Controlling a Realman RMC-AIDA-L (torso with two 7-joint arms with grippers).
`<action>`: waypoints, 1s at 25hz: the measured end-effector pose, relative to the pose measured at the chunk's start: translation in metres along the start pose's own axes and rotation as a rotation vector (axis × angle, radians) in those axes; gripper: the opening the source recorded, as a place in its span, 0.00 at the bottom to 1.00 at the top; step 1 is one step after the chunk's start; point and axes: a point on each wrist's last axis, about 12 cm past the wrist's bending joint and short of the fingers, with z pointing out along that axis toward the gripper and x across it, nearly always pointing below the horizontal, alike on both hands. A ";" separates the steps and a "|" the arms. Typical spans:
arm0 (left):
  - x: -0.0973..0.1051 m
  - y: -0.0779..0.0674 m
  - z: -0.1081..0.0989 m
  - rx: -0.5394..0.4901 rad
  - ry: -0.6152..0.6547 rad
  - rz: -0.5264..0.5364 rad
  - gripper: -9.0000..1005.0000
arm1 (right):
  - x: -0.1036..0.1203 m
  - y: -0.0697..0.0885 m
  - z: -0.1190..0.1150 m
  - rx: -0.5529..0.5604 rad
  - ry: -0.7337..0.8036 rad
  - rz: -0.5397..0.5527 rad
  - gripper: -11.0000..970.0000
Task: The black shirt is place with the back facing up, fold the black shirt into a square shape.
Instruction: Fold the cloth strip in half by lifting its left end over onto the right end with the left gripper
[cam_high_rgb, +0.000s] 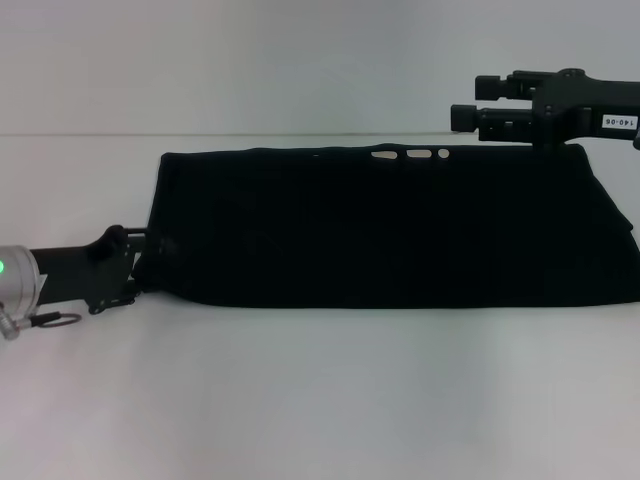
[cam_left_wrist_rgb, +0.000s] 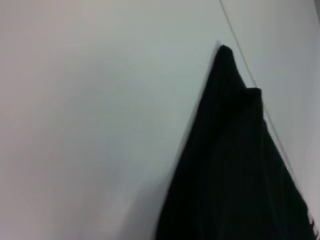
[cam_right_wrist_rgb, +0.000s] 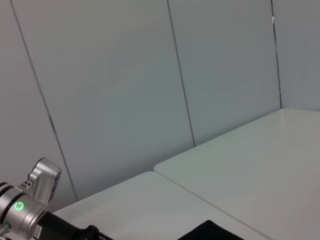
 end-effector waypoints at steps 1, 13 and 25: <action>0.000 0.001 0.000 -0.009 0.003 0.005 0.65 | 0.000 0.000 0.000 -0.001 0.000 -0.001 0.77; -0.001 0.000 0.001 -0.021 0.003 0.042 0.37 | -0.001 0.001 0.003 -0.009 0.001 -0.011 0.77; -0.001 0.005 -0.001 -0.025 -0.016 0.167 0.03 | 0.001 -0.003 0.006 0.027 0.013 -0.018 0.77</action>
